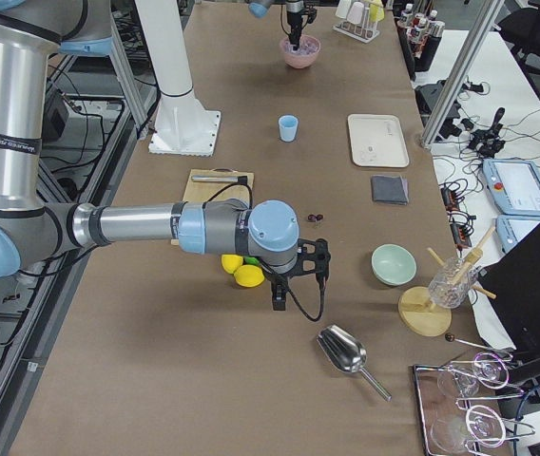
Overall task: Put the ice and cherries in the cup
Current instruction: 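Lower the left gripper into the bowl and grasp another ice cube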
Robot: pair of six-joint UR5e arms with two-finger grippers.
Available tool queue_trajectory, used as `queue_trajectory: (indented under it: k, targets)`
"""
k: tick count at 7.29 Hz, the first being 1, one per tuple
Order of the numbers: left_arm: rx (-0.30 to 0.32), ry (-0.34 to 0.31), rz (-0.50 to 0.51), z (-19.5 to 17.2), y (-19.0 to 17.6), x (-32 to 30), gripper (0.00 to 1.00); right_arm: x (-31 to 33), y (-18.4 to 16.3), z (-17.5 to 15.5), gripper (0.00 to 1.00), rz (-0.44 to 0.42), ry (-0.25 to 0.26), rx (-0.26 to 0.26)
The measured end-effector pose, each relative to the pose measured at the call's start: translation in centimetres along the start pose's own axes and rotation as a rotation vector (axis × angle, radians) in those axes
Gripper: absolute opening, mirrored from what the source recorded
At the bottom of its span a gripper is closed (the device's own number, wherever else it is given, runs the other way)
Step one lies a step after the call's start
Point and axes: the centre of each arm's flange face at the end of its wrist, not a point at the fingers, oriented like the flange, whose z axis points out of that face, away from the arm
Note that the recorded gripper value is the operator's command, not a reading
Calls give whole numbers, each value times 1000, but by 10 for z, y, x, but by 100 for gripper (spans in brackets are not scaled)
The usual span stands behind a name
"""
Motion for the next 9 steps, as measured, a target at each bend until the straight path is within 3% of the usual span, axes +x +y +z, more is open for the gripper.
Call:
queue_trajectory:
  k: [2, 3, 4, 6, 7, 9]
  targets:
    - [5, 3, 4, -3, -1, 2, 0, 0, 0, 0, 100, 0, 0, 0]
    - [13, 9, 7, -8, -2, 5, 25, 0, 0, 0, 100, 0, 0, 0]
    - [21, 16, 8, -14, -3, 8, 38, 0, 0, 0, 100, -1, 0, 0]
    - [23, 18, 5, -17, -4, 8, 51, -2, -1, -2, 100, -5, -3, 4]
    - [21, 16, -1, -16, -4, 7, 62, -5, -2, -3, 100, -9, -9, 7]
    - [3, 6, -18, -8, -2, 1, 63, -7, -3, -4, 100, -11, -16, 10]
